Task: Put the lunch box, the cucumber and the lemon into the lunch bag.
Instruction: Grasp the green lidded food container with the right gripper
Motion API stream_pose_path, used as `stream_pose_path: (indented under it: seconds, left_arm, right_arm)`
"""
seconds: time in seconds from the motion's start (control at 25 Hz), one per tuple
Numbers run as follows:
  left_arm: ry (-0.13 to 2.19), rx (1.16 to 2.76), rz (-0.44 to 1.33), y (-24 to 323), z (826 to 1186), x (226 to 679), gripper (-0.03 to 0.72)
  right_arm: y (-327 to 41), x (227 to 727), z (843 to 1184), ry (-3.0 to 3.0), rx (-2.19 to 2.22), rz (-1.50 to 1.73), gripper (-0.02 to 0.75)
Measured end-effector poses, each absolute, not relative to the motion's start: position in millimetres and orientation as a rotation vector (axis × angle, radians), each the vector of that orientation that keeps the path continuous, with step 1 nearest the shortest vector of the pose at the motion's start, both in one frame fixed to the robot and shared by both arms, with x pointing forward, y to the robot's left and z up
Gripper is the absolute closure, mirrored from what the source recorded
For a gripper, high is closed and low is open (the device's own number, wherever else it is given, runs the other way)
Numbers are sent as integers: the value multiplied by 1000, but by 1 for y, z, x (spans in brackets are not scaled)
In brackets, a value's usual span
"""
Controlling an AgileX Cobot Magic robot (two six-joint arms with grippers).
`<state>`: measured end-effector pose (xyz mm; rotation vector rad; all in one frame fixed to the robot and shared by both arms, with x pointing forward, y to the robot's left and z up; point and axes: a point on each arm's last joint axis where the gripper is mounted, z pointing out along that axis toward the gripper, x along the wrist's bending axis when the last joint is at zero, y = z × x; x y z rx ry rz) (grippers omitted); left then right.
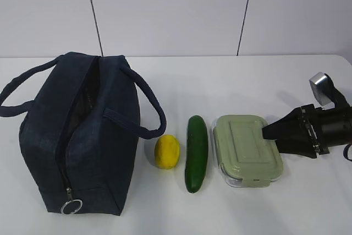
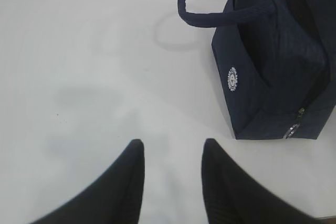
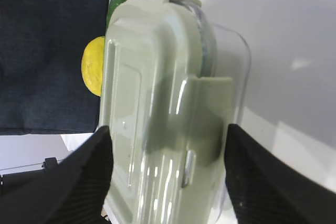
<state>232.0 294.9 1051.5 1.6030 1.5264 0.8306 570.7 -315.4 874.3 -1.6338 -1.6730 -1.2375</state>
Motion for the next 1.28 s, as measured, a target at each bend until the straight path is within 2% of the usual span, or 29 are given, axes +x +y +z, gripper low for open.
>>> stream_pose_path:
  seconds: [0.64, 0.88, 1.28]
  left_arm:
    - [1526, 1603, 831, 295, 1051, 232, 424]
    - [1526, 1603, 831, 295, 1051, 232, 424]
    - [1526, 1603, 831, 295, 1051, 232, 424]
  right_arm:
    - [-308, 571, 874, -1684, -1613, -1218, 254]
    - [-307, 570, 856, -1604, -1643, -1179, 255]
    - [-305, 573, 855, -1585, -1645, -1190, 255]
